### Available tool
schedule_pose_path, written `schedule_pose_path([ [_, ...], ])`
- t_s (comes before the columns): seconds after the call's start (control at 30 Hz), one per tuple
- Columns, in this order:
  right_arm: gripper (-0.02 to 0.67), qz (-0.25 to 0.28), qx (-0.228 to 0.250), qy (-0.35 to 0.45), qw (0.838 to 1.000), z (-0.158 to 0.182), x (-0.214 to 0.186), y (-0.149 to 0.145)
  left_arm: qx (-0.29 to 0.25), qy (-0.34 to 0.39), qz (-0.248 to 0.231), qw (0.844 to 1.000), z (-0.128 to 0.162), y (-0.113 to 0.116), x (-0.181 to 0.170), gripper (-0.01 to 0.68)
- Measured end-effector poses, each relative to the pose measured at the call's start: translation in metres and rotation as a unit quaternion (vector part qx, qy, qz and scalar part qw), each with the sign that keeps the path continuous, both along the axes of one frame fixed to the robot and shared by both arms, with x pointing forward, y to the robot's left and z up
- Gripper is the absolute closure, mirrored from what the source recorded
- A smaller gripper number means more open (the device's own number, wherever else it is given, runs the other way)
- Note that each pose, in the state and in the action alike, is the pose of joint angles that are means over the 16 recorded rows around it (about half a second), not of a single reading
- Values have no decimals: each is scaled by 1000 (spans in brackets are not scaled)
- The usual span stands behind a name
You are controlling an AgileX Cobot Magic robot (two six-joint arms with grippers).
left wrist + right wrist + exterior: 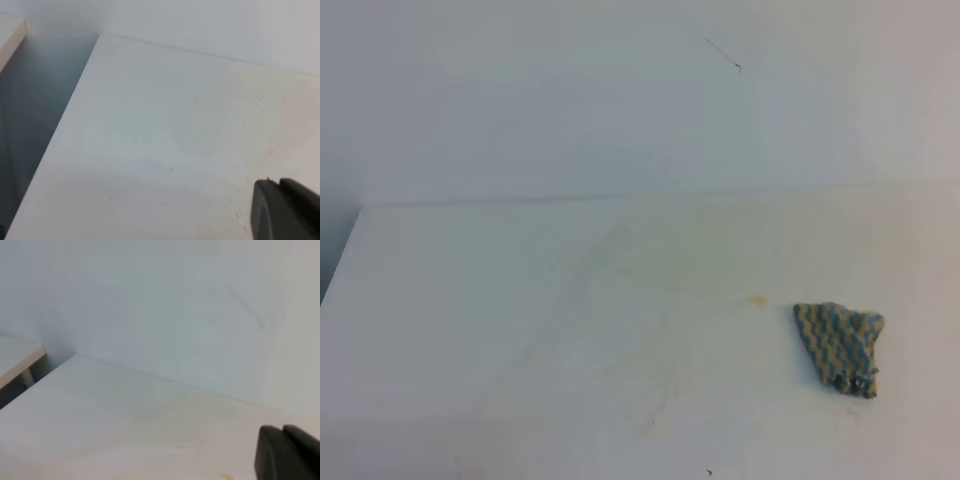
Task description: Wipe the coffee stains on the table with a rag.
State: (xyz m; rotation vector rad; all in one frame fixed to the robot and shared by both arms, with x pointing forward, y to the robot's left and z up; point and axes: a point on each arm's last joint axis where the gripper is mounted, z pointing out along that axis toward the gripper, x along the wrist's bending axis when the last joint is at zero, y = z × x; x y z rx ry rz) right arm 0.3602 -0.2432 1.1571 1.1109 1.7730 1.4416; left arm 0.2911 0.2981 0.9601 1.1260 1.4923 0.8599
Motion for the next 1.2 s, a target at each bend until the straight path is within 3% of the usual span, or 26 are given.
schedule_pose_path([
  [0.3, 649, -18, 12, -51, 998, 5, -31, -12, 0, 1, 0, 1000, 0, 0, 0, 674],
  [0.5, 649, -76, 9, -121, 990, -10, -63, -29, 0, 2, 0, 1000, 0, 0, 0, 674],
  [0.87, 649, -213, -24, -188, 958, -101, -79, -49, 0, 6, 0, 1000, -1, 0, 1, 674],
  [1.2, 649, -231, -49, -117, 965, -172, -68, -52, 0, 3, 0, 1000, 0, 0, 0, 674],
])
